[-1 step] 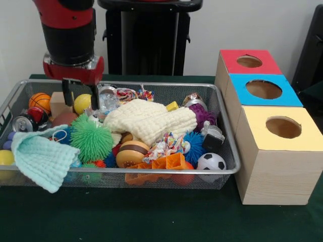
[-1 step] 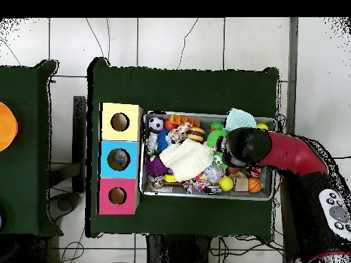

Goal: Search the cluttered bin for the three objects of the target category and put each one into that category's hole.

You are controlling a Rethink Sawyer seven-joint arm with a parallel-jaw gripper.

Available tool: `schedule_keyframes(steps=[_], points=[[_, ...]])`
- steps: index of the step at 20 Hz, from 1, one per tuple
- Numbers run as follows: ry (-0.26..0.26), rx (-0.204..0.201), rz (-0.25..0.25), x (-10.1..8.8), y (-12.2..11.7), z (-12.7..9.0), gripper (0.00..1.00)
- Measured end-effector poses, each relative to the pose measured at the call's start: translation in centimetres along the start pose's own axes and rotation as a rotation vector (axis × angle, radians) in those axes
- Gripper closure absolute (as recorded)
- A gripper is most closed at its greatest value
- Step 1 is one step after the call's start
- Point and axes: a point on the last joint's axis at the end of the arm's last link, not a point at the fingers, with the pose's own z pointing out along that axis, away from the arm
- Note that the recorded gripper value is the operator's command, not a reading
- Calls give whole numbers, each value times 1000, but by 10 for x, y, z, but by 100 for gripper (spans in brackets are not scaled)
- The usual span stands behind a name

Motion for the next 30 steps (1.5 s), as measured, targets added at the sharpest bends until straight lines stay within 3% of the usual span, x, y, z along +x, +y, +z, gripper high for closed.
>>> schedule_keyframes(steps=[5, 20, 24, 30], points=[[-19, 0, 9, -4, -1, -14, 0], [17, -10, -7, 6, 19, -1, 0], [31, -13, -3, 12, 22, 1, 0], [93, -22, 9, 41, 27, 10, 0]])
